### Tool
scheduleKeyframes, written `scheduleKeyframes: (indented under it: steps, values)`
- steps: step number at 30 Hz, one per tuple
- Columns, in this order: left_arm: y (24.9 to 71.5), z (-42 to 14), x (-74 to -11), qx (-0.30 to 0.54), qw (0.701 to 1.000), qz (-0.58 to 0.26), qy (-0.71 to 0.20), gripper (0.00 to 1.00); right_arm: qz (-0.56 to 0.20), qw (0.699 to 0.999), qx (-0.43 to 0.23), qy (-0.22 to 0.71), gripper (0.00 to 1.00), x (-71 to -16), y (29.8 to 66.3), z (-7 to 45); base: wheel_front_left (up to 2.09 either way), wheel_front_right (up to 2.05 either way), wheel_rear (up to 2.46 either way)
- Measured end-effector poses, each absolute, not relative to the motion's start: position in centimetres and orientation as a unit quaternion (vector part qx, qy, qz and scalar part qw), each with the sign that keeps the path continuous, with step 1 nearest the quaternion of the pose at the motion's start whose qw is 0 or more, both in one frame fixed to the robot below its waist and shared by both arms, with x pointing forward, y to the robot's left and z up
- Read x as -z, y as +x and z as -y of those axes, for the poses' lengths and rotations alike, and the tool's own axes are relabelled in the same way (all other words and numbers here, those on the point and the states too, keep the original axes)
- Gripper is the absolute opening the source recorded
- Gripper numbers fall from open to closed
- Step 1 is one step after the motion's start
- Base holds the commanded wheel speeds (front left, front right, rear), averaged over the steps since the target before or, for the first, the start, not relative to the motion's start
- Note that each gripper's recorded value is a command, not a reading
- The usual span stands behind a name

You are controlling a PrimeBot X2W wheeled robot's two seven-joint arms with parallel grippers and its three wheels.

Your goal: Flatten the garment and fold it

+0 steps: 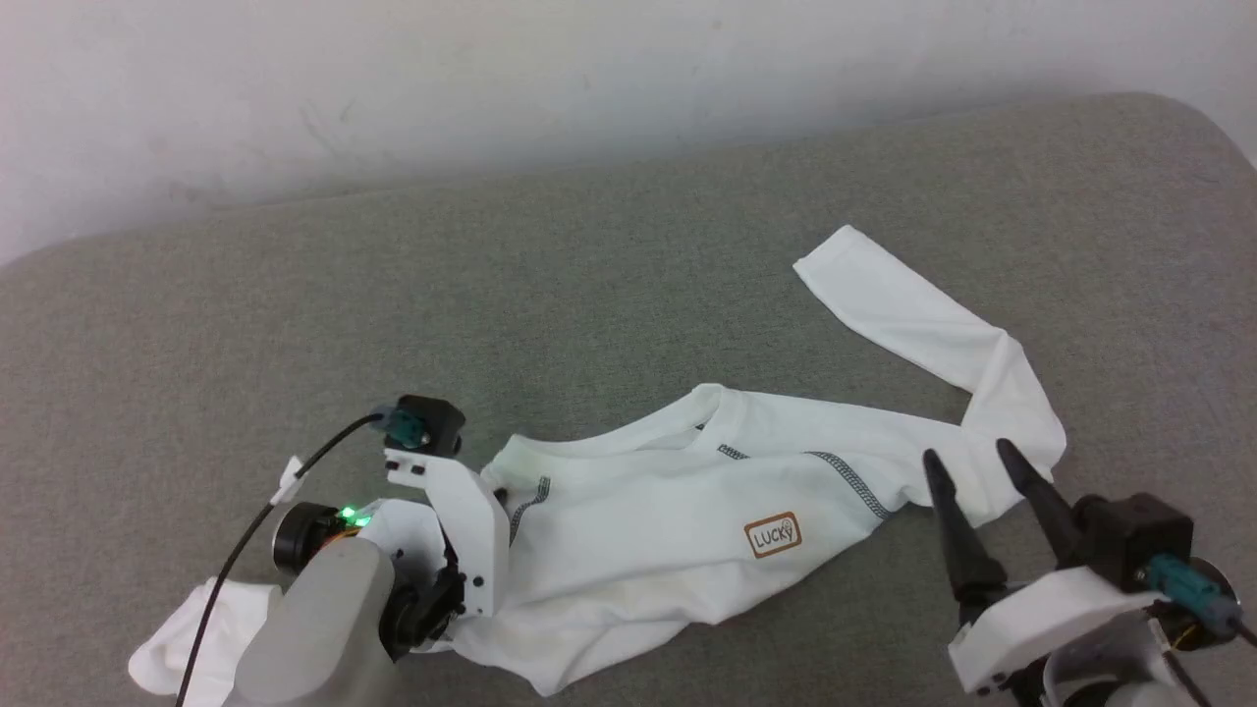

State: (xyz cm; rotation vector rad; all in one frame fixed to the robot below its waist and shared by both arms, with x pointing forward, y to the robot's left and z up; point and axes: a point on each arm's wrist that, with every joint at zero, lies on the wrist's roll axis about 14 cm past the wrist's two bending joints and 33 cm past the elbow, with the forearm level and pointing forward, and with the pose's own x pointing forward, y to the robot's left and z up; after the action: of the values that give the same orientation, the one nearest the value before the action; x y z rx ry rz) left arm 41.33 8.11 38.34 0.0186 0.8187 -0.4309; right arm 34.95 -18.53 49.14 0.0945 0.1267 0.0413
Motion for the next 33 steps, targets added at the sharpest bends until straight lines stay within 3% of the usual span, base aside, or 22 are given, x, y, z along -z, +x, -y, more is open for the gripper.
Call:
scheduleKeyframes:
  steps: [6,14,21,30,31,32,33]
  values:
    - [42.6,-9.3,-41.1,0.177,0.932,-0.315,-0.025,0.0,-0.123,0.99,-0.027,0.065,1.0,-46.8,37.9,19.3,0.0,0.0,0.0]
    - [43.1,-9.0,-44.0,0.184,0.948,-0.254,-0.045,0.0,-0.231,0.965,-0.116,0.034,1.0,-44.4,43.7,16.3,0.0,0.0,0.0]
    - [43.0,-9.1,-43.2,0.183,0.947,-0.26,-0.054,0.0,-0.373,0.905,-0.203,-0.013,1.0,-40.1,44.5,12.0,0.0,0.0,0.0]
    - [43.0,-9.8,-41.4,0.173,0.943,-0.278,-0.06,0.0,-0.471,0.85,-0.233,-0.046,1.0,-36.8,44.7,11.0,0.0,0.0,0.0]
    - [43.0,-9.9,-41.3,0.172,0.943,-0.28,-0.06,0.0,-0.481,0.843,-0.235,-0.046,0.4,-36.8,44.6,11.0,0.0,0.0,0.0]
    - [43.0,-9.9,-41.3,0.172,0.942,-0.281,-0.061,0.0,-0.492,0.837,-0.236,-0.043,0.09,-36.8,44.5,10.9,0.0,0.0,0.0]
    - [43.0,-9.9,-41.2,0.172,0.942,-0.281,-0.061,0.0,-0.503,0.83,-0.236,-0.037,0.0,-36.7,44.4,10.9,0.0,0.0,0.0]
